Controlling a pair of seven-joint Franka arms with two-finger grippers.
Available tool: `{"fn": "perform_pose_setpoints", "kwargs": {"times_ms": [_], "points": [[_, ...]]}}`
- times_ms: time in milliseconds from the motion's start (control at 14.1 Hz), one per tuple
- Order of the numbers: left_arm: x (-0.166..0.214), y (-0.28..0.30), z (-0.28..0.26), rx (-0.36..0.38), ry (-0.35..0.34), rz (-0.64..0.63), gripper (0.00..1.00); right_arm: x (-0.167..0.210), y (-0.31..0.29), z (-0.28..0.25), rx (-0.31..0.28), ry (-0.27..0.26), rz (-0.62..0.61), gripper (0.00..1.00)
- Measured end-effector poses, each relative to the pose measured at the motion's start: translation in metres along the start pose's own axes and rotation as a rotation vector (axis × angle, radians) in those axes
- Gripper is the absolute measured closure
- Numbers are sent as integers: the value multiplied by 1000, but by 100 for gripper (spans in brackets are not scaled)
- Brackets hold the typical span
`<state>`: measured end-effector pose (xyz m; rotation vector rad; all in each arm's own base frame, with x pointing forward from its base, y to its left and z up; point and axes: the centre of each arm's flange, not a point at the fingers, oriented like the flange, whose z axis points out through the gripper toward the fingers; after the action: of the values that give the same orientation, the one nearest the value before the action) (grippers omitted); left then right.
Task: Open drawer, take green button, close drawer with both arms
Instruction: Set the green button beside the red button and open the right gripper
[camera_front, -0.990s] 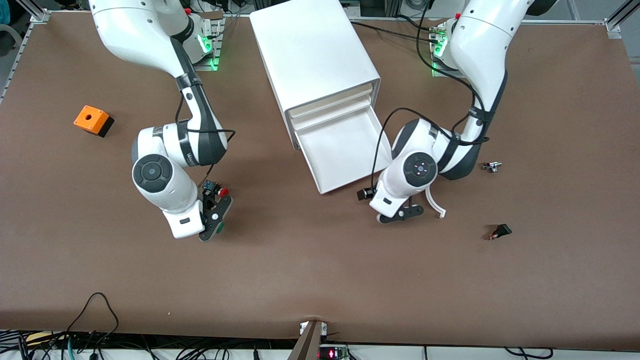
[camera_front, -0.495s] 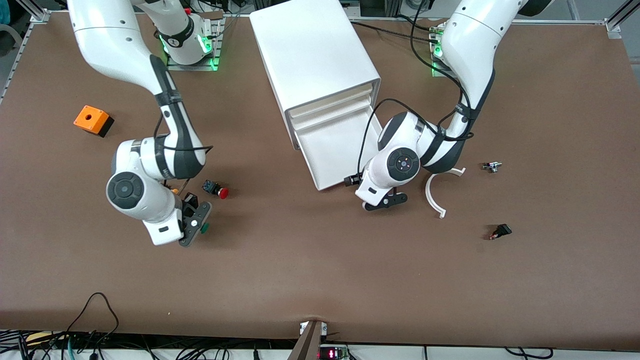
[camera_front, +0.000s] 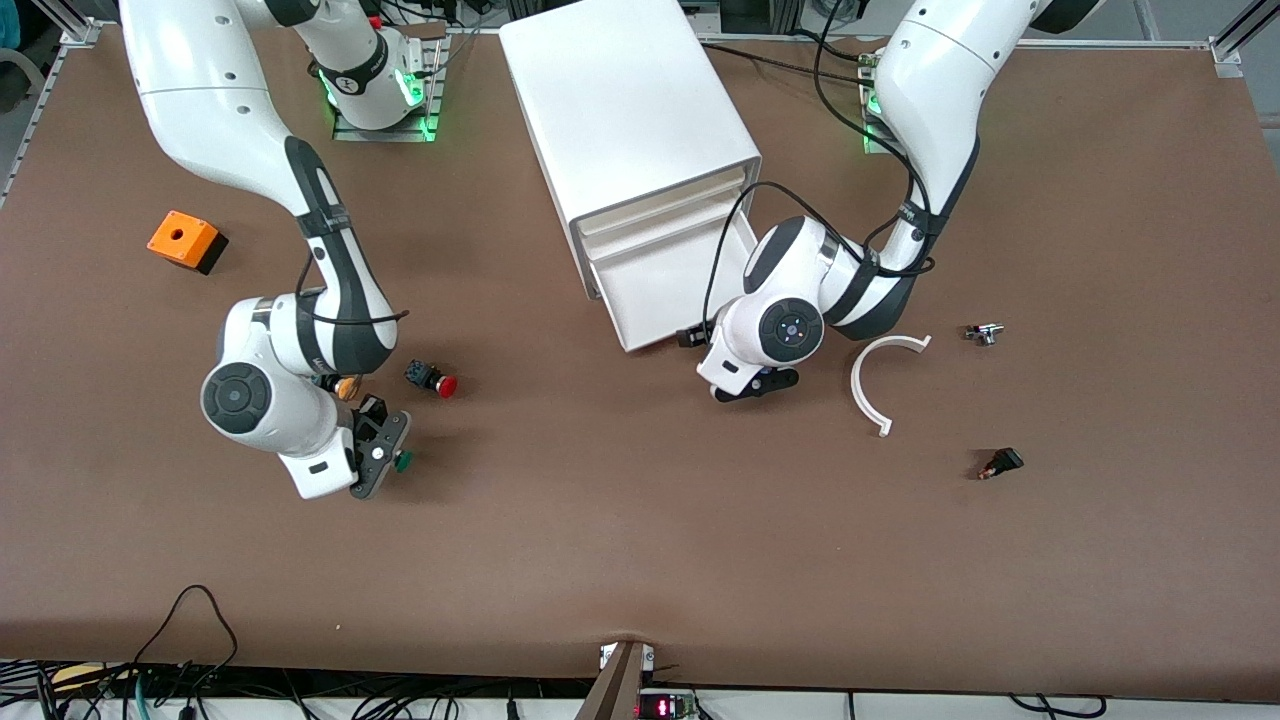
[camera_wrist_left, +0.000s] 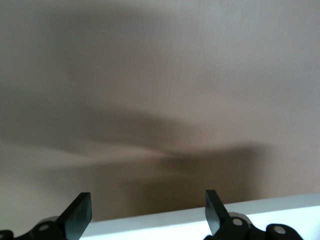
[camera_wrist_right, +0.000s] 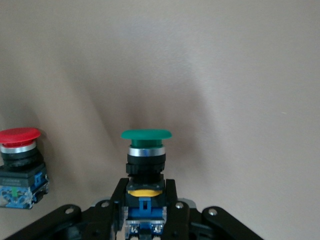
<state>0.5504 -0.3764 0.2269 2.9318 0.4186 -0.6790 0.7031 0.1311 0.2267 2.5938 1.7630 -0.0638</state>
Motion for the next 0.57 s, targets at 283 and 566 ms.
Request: {"fn": "perform_pose_setpoints", "kwargs": {"times_ms": [283,566], "points": [[-11,2,6,-4,-76,-10,0,3,-10,26,36,-13,-20,66],[-23,7,13,-8,-141,-11,0,-6,-7,36,45,-16,-8,64]]}}
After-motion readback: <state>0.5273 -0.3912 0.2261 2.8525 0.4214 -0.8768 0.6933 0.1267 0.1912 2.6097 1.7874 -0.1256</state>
